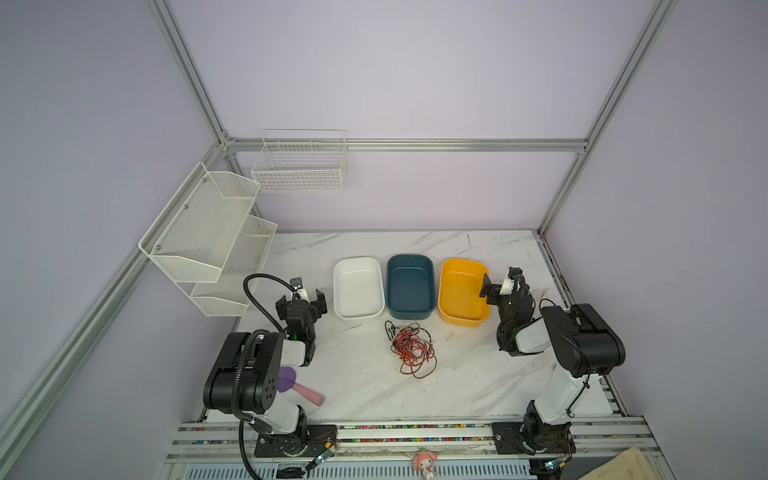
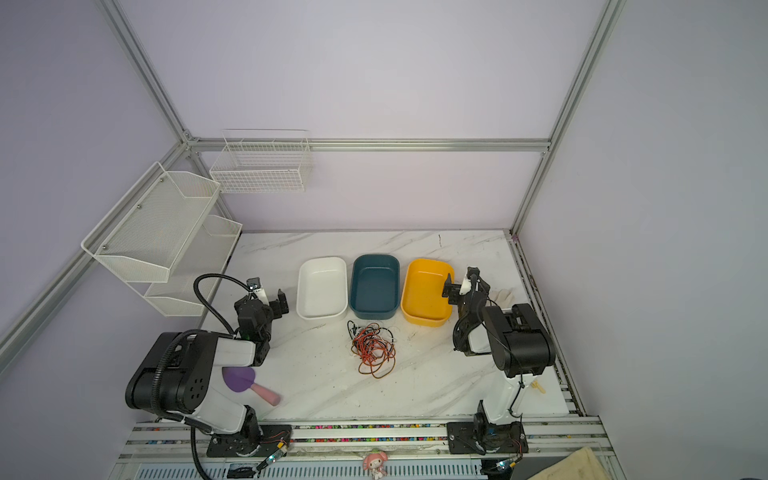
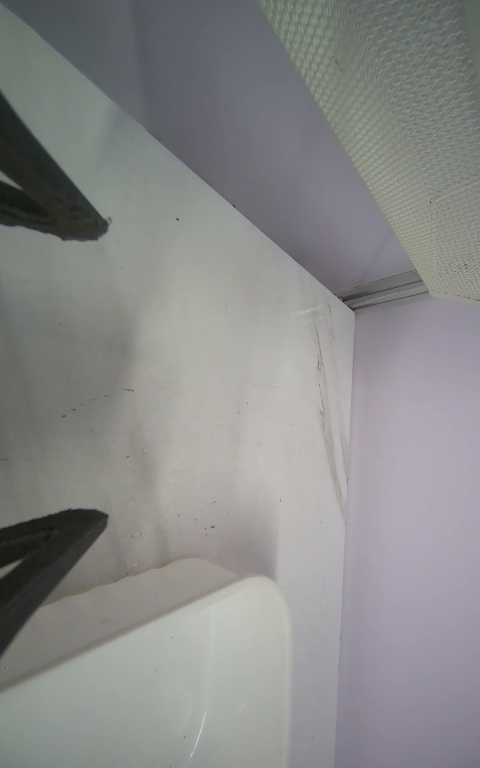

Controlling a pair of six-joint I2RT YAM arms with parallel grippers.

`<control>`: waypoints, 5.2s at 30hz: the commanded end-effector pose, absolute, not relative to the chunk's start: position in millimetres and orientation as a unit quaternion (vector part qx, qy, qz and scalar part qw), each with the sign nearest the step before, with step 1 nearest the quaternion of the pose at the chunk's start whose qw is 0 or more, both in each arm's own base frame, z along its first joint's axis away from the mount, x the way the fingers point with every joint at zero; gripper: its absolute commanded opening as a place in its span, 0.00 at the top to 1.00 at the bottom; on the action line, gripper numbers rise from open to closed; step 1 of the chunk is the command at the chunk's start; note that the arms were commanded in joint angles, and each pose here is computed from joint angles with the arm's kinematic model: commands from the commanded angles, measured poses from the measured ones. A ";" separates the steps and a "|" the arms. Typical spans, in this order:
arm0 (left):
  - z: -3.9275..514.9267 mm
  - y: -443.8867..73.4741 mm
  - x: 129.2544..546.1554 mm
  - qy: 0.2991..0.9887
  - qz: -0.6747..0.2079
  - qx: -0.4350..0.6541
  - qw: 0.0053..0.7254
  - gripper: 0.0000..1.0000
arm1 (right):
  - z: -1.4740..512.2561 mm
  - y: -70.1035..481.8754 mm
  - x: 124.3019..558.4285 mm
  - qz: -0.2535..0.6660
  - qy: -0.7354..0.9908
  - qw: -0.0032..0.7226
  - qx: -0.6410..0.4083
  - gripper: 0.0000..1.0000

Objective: Untangle the cables

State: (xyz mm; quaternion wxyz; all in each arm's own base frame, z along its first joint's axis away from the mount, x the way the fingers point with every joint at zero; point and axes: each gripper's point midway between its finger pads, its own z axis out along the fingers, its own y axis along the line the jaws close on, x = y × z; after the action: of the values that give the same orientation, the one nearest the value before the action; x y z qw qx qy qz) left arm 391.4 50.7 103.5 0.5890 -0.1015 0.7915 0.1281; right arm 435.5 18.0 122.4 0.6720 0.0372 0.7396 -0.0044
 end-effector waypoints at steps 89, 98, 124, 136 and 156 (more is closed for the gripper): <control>231.3 -90.7 324.0 0.868 -0.206 -0.080 0.444 0.00 | 147.0 328.5 309.9 0.233 0.847 0.428 -0.213 0.12; 236.4 -91.8 316.8 0.866 -0.198 -0.049 0.457 0.00 | 111.0 354.1 297.7 0.233 0.857 0.392 -0.240 0.18; 234.3 -103.3 312.3 0.870 -0.225 -0.042 0.436 0.00 | 149.5 345.8 280.0 0.254 0.855 0.400 -0.211 0.35; 229.2 -110.5 308.1 0.879 -0.226 -0.031 0.419 0.00 | 139.1 321.3 261.4 0.263 0.875 0.372 -0.166 0.34; 223.7 -109.4 307.4 0.887 -0.213 -0.030 0.409 0.00 | 103.9 317.6 260.4 0.244 0.894 0.344 -0.153 0.44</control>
State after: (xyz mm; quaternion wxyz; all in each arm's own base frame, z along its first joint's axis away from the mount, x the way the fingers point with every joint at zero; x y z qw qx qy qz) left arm 294.5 -104.0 180.4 0.3650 -0.0486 0.9070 -0.2043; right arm 259.7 316.3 100.0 0.3386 -0.1573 0.8954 0.2427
